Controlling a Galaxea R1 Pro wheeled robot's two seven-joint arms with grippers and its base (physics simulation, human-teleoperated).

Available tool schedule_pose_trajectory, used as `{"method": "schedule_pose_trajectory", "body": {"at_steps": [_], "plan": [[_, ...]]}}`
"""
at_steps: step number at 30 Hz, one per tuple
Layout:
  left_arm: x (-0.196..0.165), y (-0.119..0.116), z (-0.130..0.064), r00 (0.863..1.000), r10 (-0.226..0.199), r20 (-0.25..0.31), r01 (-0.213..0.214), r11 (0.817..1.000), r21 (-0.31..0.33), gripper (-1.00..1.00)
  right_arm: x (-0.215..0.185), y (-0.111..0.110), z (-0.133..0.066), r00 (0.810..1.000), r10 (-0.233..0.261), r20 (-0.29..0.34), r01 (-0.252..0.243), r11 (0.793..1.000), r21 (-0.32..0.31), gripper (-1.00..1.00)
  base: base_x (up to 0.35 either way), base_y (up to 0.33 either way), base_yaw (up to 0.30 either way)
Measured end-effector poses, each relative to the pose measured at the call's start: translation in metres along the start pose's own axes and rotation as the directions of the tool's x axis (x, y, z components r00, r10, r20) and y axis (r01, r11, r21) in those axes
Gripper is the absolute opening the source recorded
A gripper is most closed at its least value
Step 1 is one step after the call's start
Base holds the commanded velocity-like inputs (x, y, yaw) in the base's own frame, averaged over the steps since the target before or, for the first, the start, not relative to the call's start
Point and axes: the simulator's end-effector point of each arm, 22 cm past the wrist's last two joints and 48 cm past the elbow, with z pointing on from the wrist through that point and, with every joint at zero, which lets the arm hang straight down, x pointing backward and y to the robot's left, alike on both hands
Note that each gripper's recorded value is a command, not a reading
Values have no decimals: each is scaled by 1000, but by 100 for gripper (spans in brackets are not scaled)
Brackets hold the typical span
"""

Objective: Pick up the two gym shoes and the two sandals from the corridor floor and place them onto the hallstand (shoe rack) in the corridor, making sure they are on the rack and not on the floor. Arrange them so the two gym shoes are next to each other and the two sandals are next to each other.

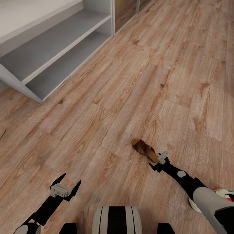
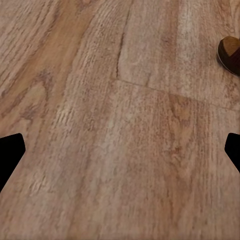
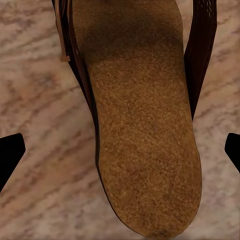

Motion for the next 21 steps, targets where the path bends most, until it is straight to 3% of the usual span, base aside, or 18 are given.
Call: {"method": "schedule_pose_trajectory", "body": {"at_steps": [21], "plan": [[0,0,0,1000,0,0,0,1000,0,100,-2,1,-1,1000,-6,16,6,1000,-1,100,0,0,0]]}}
